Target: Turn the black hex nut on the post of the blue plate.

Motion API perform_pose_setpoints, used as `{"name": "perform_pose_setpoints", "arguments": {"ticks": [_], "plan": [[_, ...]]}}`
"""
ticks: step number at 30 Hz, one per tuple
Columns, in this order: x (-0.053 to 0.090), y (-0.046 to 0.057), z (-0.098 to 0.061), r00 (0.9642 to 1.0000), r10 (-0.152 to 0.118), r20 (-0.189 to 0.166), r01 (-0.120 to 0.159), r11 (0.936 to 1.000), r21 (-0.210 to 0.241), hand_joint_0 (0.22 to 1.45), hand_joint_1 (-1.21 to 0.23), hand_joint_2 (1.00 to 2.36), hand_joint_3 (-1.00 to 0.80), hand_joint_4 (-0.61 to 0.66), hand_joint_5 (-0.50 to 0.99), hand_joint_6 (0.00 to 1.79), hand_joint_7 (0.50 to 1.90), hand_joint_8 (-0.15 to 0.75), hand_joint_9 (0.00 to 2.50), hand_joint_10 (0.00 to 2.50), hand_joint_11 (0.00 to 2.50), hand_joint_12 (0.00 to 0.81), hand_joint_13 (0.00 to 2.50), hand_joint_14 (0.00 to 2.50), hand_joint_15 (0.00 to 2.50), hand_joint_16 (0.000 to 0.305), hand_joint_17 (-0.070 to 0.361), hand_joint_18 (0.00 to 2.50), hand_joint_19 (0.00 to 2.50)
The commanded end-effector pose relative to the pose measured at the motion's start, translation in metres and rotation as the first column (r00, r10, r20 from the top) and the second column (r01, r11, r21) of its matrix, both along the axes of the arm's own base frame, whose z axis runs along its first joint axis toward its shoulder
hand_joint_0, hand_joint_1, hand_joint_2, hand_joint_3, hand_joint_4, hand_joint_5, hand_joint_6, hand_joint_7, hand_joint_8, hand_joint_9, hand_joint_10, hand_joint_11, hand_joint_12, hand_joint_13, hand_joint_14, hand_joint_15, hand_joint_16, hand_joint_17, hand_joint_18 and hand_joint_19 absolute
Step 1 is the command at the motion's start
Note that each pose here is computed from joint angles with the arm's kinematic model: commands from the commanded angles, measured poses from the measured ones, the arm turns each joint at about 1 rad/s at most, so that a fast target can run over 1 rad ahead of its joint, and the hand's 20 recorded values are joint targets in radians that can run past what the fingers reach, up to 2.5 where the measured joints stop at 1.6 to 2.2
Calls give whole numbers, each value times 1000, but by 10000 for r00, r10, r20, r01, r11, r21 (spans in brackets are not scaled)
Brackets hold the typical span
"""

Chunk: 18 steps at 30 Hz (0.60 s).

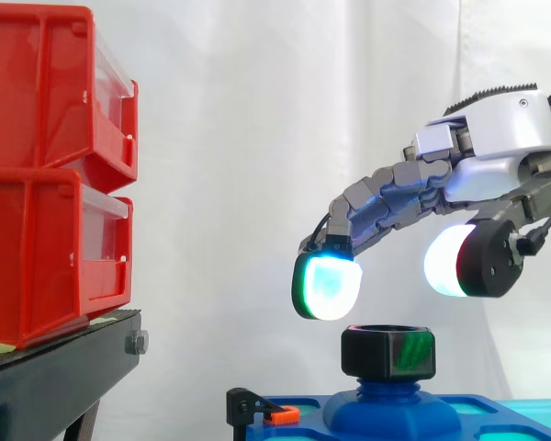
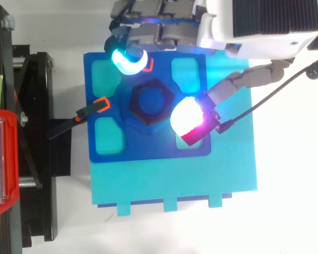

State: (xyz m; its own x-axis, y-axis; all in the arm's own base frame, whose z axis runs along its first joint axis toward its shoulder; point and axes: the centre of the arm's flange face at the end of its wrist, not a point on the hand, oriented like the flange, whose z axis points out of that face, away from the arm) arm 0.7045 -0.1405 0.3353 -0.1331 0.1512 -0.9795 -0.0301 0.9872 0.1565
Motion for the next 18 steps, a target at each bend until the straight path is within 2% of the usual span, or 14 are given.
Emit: {"name": "perform_pose_setpoints", "arguments": {"ticks": [1,5,7,10,14,16,18], "plan": [[1,3,1,10000,50,17,-50,10000,9,435,-657,1000,-500,162,-258,503,796,192,292,5,187,338,211,0,66,50,112,184,193],[6,9,4,9994,126,308,-126,9999,3,516,-738,1000,-500,132,-261,502,794,162,271,5,173,303,190,1,56,43,98,153,200],[9,12,6,9983,170,553,-171,9999,13,523,-744,1000,-500,125,-262,502,793,160,268,5,188,301,187,2,55,43,96,152,193],[12,18,6,9972,247,706,-248,9997,10,530,-755,1000,-500,124,-262,503,801,157,266,5,179,297,185,2,58,42,95,150,194],[16,22,1,9965,321,766,-324,9995,25,542,-761,1000,-500,133,-259,503,817,156,274,5,203,294,183,2,59,42,94,149,195],[18,23,-2,9965,337,766,-339,9994,25,488,-742,1000,-500,150,-258,503,828,170,280,5,200,308,190,0,61,45,100,165,187],[21,26,-14,9974,362,626,-367,9993,73,419,-694,1000,-500,182,-254,502,838,197,290,5,182,337,204,2,53,50,113,192,181]]}}
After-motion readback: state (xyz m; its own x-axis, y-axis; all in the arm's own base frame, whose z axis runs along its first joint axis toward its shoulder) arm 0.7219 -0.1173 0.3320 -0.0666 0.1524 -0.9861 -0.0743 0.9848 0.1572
